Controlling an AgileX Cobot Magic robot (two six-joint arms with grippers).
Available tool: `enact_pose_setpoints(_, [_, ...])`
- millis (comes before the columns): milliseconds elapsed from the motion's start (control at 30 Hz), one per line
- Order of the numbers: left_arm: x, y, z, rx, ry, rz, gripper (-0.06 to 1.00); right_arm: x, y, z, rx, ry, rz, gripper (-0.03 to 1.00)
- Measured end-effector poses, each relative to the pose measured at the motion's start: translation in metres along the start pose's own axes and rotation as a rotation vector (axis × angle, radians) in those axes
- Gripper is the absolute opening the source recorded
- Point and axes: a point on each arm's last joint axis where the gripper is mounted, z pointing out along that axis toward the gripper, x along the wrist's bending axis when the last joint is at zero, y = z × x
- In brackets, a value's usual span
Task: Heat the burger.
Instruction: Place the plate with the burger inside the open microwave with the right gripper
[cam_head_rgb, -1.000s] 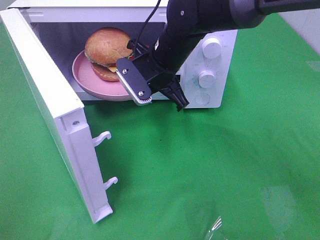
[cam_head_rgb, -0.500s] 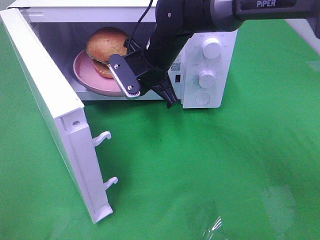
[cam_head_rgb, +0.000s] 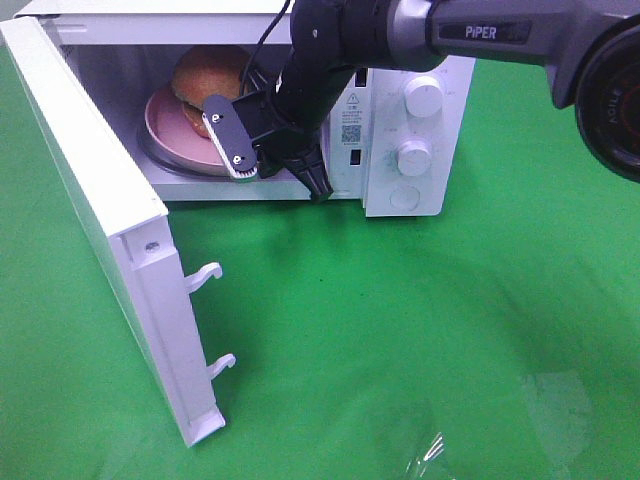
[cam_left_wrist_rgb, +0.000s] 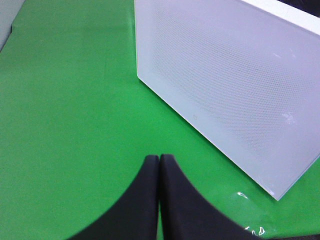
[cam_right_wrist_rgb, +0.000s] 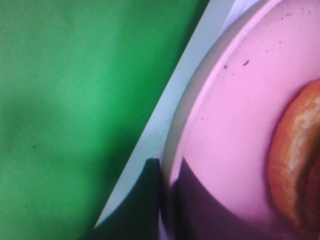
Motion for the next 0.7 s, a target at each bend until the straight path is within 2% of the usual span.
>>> enact_pose_setpoints(700, [0.0,0.0,0.0,0.0,0.001,0.001,0.0,-0.008,0.0,0.014,0.002,-0.023,0.0,0.04])
